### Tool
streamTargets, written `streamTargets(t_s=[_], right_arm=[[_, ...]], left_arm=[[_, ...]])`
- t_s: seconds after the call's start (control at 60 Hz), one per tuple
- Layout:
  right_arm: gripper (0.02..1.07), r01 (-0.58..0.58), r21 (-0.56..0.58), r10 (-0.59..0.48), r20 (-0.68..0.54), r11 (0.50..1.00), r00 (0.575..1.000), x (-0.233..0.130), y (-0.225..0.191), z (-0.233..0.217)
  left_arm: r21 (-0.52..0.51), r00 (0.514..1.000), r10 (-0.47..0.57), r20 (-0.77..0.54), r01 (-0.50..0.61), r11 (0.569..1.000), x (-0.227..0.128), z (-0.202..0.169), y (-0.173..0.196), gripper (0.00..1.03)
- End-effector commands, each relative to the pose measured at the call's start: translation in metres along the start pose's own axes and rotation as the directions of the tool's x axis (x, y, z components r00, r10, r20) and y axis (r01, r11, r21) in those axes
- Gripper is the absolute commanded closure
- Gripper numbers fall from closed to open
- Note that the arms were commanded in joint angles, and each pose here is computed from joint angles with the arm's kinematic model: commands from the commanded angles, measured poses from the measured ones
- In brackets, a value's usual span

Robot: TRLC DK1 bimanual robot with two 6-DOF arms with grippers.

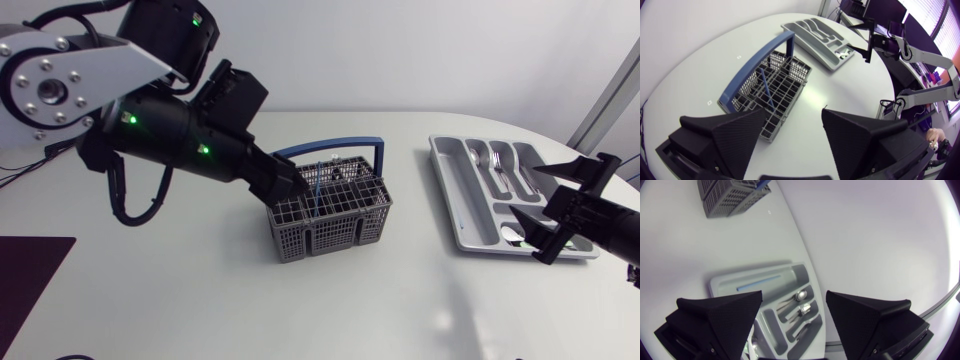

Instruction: Unload the cutlery basket into the drawer organizer.

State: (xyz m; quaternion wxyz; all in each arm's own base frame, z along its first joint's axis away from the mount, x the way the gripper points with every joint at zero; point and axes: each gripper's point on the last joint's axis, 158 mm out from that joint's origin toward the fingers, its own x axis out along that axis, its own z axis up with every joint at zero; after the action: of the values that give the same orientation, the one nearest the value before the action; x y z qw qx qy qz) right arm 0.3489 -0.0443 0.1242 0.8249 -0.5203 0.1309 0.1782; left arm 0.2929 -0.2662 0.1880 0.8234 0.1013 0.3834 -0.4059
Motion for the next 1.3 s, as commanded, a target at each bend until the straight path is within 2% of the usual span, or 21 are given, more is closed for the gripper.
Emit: streamTargets(t_s=[0.0, 0.233, 0.5, 0.617, 0.967, 1.283], right_arm=[[0.13, -0.043, 0.108, 0.039, 0.041, 0.993, 0.998, 0.0, 0.011, 0.028], [0.12, -0.171, 0.244, 0.147, 0.114, 0.955, 0.983, 0.005, 0.042, 0.089], [0.12, -0.226, 0.365, 0.184, 0.147, 0.903, 0.972, 0.003, 0.046, 0.108], [0.12, -0.241, 0.373, 0.2, 0.148, 0.896, 0.969, 0.003, 0.053, 0.108], [0.12, -0.254, 0.386, 0.208, 0.157, 0.887, 0.965, 0.0, 0.059, 0.108], [0.12, -0.265, 0.391, 0.216, 0.165, 0.881, 0.962, 0.0, 0.063, 0.109]], left_arm=[[0.037, 0.998, -0.024, -0.053, 0.026, 0.999, 0.007, -0.021, -0.01, 0.2], [0.066, 0.996, -0.039, -0.084, 0.044, 0.997, 0.028, -0.036, -0.014, 0.2], [0.089, 0.999, -0.032, 0.003, 0.032, 0.996, 0.061, -0.027, -0.014, 0.2], [0.068, 1.0, -0.01, 0.026, 0.008, 0.998, 0.074, -0.023, -0.006, 0.2], [0.102, 0.974, 0.117, 0.195, -0.139, 0.985, 0.097, -0.015, 0.008, 0.2], [0.092, 0.972, 0.186, 0.143, -0.2, 0.975, 0.11, -0.042, 0.022, 0.2]])
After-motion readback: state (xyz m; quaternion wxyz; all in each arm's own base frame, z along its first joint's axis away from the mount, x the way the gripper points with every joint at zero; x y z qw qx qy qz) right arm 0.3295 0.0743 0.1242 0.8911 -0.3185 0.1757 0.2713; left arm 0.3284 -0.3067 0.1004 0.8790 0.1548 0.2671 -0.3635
